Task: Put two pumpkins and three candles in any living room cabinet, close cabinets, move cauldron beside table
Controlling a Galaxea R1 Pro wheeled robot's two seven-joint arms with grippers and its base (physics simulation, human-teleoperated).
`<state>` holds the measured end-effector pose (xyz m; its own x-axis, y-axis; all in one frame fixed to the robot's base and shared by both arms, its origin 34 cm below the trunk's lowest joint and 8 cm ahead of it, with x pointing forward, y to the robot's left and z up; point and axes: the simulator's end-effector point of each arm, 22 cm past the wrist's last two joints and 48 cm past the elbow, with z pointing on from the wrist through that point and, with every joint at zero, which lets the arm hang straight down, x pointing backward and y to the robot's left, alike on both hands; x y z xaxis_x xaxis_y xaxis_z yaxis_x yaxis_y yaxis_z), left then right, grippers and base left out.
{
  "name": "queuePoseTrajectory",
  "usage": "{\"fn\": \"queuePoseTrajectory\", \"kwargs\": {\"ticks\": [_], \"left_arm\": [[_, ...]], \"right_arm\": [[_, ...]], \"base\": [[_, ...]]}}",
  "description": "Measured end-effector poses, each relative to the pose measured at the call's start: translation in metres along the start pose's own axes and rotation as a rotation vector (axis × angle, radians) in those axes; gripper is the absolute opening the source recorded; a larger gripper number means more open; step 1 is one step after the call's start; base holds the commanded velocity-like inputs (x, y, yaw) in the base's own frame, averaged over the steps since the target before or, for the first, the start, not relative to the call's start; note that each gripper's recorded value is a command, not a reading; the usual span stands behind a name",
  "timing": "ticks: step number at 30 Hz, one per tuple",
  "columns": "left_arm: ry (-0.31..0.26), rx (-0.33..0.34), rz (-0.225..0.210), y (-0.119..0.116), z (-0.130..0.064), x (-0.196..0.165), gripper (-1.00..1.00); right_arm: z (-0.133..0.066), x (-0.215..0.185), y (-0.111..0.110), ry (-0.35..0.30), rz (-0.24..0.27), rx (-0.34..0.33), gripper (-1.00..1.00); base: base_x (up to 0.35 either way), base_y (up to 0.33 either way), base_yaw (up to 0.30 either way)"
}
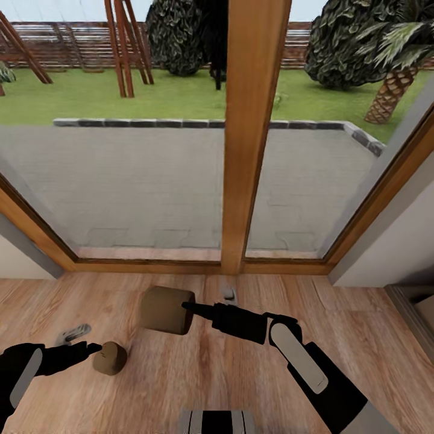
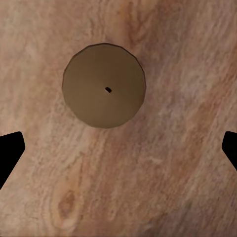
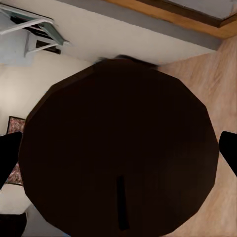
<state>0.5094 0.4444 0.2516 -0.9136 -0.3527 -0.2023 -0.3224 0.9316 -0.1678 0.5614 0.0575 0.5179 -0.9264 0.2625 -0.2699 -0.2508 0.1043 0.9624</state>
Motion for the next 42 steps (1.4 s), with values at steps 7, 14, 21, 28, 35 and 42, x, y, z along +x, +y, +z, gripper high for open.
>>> {"fn": "queuePoseTrajectory", "kwargs": {"ticks": [7,14,21,28,35,42], "left_arm": [[0.029,-0.004,-0.004,0.001,0.012,0.011,1.0],[0.056,-0.014,-0.006,0.005,0.023,0.021,1.0],[0.082,-0.024,-0.009,0.01,0.033,0.031,1.0],[0.093,-0.029,-0.01,0.012,0.037,0.035,1.0],[0.093,-0.028,-0.012,0.012,0.037,0.035,1.0],[0.094,-0.03,-0.01,0.012,0.037,0.035,1.0]], "right_arm": [[0.0,0.004,-0.013,0.002,0.029,-0.003,-1.0],[0.001,0.011,-0.034,0.005,0.075,0.016,-1.0],[0.002,0.016,-0.05,0.007,0.105,0.03,-1.0],[0.003,0.019,-0.057,0.008,0.122,0.032,-1.0],[0.003,0.019,-0.056,0.008,0.122,0.032,-1.0],[0.003,0.019,-0.056,0.007,0.121,0.033,-1.0]], "base": [[0.0,0.0,0.0],[0.0,0.0,0.0],[0.0,0.0,0.0],[0.0,0.0,0.0],[0.015,0.0,0.0],[0.264,0.0,0.0]]}}
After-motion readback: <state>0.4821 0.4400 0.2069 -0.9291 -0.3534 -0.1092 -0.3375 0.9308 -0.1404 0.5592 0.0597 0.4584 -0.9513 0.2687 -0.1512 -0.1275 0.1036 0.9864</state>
